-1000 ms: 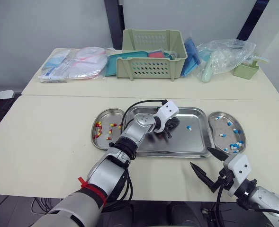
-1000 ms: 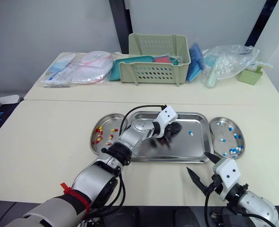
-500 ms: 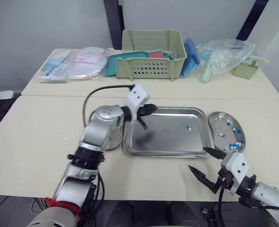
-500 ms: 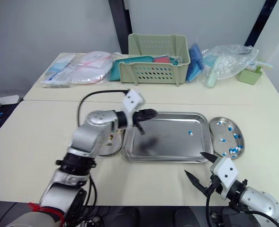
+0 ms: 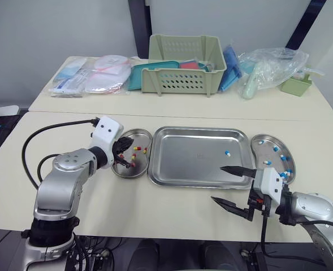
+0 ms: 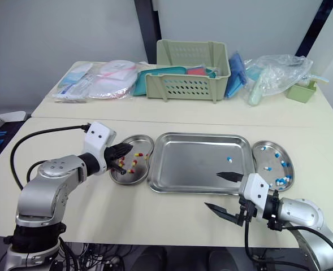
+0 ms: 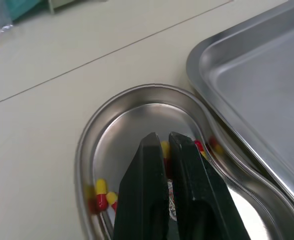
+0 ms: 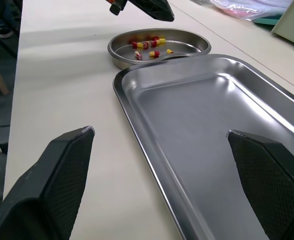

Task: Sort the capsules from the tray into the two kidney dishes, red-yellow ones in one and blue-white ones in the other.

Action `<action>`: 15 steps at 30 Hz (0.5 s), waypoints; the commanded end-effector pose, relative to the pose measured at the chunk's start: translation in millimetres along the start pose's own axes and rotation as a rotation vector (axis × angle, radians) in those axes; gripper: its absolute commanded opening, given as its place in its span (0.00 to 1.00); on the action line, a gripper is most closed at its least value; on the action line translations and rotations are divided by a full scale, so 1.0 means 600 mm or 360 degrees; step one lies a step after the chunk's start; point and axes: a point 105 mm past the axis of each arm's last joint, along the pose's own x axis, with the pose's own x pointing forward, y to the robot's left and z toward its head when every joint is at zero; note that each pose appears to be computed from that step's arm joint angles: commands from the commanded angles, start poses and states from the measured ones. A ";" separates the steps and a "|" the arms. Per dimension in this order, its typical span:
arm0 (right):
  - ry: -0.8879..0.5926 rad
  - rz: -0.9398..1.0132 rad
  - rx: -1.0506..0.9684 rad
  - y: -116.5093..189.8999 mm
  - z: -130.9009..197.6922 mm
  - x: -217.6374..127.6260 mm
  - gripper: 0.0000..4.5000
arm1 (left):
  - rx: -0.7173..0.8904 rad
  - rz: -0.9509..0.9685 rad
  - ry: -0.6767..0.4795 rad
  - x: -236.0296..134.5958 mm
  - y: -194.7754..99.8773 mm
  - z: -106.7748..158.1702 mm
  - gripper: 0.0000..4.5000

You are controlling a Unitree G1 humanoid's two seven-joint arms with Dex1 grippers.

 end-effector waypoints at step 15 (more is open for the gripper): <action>-0.0031 -0.0007 -0.0042 -0.027 0.001 0.001 1.00 | -0.0054 0.0106 -0.0157 -0.030 0.007 0.013 0.38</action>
